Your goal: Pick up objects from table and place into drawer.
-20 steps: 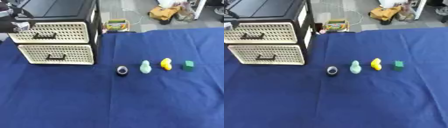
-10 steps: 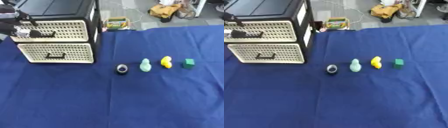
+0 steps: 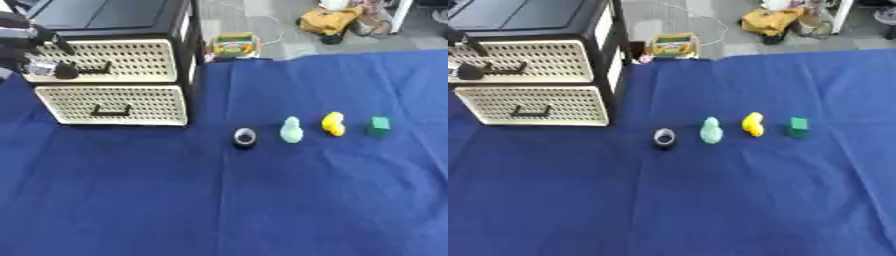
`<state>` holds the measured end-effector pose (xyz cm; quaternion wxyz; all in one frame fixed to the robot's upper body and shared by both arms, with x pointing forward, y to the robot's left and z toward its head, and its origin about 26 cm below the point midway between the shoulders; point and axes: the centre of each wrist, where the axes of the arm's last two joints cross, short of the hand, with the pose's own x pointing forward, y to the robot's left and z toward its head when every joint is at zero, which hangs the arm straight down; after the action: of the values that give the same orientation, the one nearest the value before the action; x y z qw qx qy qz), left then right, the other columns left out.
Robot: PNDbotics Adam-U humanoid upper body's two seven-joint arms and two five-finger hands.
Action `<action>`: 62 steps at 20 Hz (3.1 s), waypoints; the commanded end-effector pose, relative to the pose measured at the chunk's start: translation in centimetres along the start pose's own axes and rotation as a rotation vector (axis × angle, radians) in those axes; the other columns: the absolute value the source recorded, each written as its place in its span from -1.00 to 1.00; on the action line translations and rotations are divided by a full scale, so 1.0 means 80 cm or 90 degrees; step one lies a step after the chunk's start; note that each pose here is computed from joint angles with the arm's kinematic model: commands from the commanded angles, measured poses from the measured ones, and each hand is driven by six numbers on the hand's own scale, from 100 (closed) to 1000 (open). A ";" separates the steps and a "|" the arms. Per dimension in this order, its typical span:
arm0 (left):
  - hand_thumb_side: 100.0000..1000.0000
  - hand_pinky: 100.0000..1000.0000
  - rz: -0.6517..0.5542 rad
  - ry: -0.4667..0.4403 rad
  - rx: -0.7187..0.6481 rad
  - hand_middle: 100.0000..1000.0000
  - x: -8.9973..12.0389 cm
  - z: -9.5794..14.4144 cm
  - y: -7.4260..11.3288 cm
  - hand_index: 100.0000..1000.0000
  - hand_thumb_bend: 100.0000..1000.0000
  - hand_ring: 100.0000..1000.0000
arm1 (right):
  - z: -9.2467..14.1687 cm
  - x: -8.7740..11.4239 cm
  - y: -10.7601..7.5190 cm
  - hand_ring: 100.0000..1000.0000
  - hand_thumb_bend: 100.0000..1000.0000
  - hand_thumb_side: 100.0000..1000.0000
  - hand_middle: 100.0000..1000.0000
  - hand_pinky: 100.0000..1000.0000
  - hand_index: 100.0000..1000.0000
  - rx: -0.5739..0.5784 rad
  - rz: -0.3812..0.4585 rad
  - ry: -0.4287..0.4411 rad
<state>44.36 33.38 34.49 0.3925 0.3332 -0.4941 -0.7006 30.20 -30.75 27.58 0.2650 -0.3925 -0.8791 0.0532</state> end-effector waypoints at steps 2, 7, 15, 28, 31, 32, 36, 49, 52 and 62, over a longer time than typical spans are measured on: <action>1.00 -1.00 -0.006 0.000 -0.003 -1.00 0.003 0.018 0.026 0.77 0.22 -1.00 | -0.006 0.006 -0.007 -0.03 -0.44 0.86 -0.03 0.12 0.48 -0.006 0.008 -0.023; 1.00 -1.00 0.001 0.002 -0.006 -1.00 0.007 0.017 0.028 0.78 0.21 -1.00 | -0.007 0.007 -0.006 -0.03 -0.43 0.86 -0.03 0.12 0.48 -0.006 0.007 -0.025; 1.00 -1.00 0.000 0.001 -0.008 -1.00 0.011 0.011 0.027 0.88 0.20 -1.00 | -0.007 0.007 -0.006 -0.03 -0.41 0.86 -0.04 0.12 0.48 -0.006 0.005 -0.026; 1.00 -1.00 -0.020 0.003 -0.036 -1.00 0.014 -0.005 0.015 0.91 0.25 -1.00 | -0.008 0.008 -0.005 -0.03 -0.41 0.85 -0.05 0.13 0.48 -0.006 0.001 -0.028; 1.00 -1.00 -0.025 0.008 -0.044 -1.00 0.014 -0.009 0.012 0.92 0.26 -1.00 | -0.008 0.008 -0.005 -0.03 -0.40 0.85 -0.05 0.13 0.48 -0.007 -0.001 -0.027; 1.00 -1.00 -0.027 0.009 -0.047 -1.00 0.014 -0.010 0.011 0.92 0.27 -1.00 | -0.008 0.008 -0.005 -0.03 -0.40 0.85 -0.05 0.13 0.48 -0.007 -0.001 -0.027; 1.00 -1.00 -0.035 0.011 -0.058 -1.00 0.014 -0.014 0.006 0.89 0.29 -1.00 | -0.008 0.008 -0.005 -0.03 -0.40 0.85 -0.05 0.13 0.48 -0.007 -0.001 -0.026; 1.00 -1.00 -0.030 0.009 -0.066 -1.00 0.013 -0.014 -0.002 0.56 0.12 -1.00 | -0.008 0.008 -0.006 -0.03 -0.42 0.86 -0.05 0.14 0.48 -0.012 -0.001 -0.025; 1.00 -1.00 -0.024 0.015 -0.066 -1.00 0.009 -0.008 -0.005 0.55 0.11 -1.00 | -0.008 0.008 -0.006 -0.03 -0.42 0.86 -0.05 0.14 0.48 -0.015 -0.001 -0.024; 1.00 -1.00 -0.027 0.020 -0.072 -1.00 0.005 0.007 -0.016 0.52 0.04 -1.00 | -0.008 0.007 -0.007 -0.02 -0.42 0.86 -0.05 0.14 0.48 -0.023 -0.001 -0.022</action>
<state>44.03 32.19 32.65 0.4050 0.3253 -0.4647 -0.7170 30.22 -30.73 27.57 0.2621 -0.3903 -0.8814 0.0472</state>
